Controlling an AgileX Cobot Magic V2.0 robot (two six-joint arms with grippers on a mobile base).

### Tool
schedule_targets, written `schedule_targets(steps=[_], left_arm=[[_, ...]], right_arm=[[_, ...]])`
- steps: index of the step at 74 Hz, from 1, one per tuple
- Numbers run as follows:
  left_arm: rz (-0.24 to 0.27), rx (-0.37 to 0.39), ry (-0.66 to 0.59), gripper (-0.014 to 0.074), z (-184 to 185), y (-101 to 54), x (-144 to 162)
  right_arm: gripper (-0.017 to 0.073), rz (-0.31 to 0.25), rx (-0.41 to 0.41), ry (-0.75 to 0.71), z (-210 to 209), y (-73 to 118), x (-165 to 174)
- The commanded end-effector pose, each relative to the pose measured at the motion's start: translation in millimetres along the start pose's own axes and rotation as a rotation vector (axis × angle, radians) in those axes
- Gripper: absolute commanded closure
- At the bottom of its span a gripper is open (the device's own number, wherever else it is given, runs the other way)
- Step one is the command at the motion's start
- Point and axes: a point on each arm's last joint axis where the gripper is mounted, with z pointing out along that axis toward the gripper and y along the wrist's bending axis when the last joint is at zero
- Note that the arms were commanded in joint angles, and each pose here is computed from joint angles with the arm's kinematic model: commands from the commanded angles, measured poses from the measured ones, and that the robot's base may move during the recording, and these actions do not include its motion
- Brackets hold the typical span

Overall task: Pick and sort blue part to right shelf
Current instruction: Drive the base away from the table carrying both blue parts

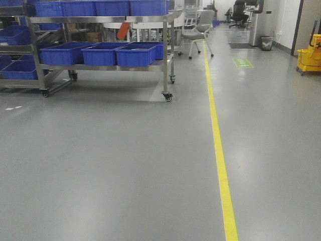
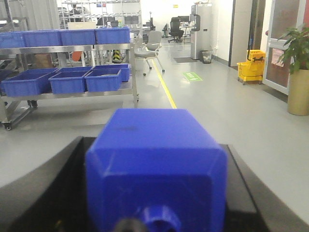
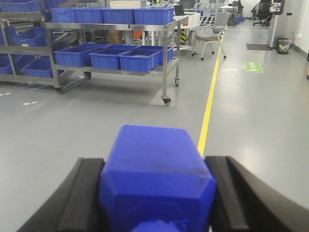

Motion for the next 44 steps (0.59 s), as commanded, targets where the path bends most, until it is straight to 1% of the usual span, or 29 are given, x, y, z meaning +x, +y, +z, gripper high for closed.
schedule_targets(steps=[1,44], left_arm=[[-0.002,0.001,-0.134,0.0281,-8.6,0.2,-16.6],[-0.002,0.001,-0.134,0.0281,-8.6,0.2,-16.6]], right_arm=[[0.0282,-0.016,-0.01,-0.132,-7.3,0.4,-15.7],[0.0282,-0.016,-0.01,-0.132,-7.3,0.4,-15.7]])
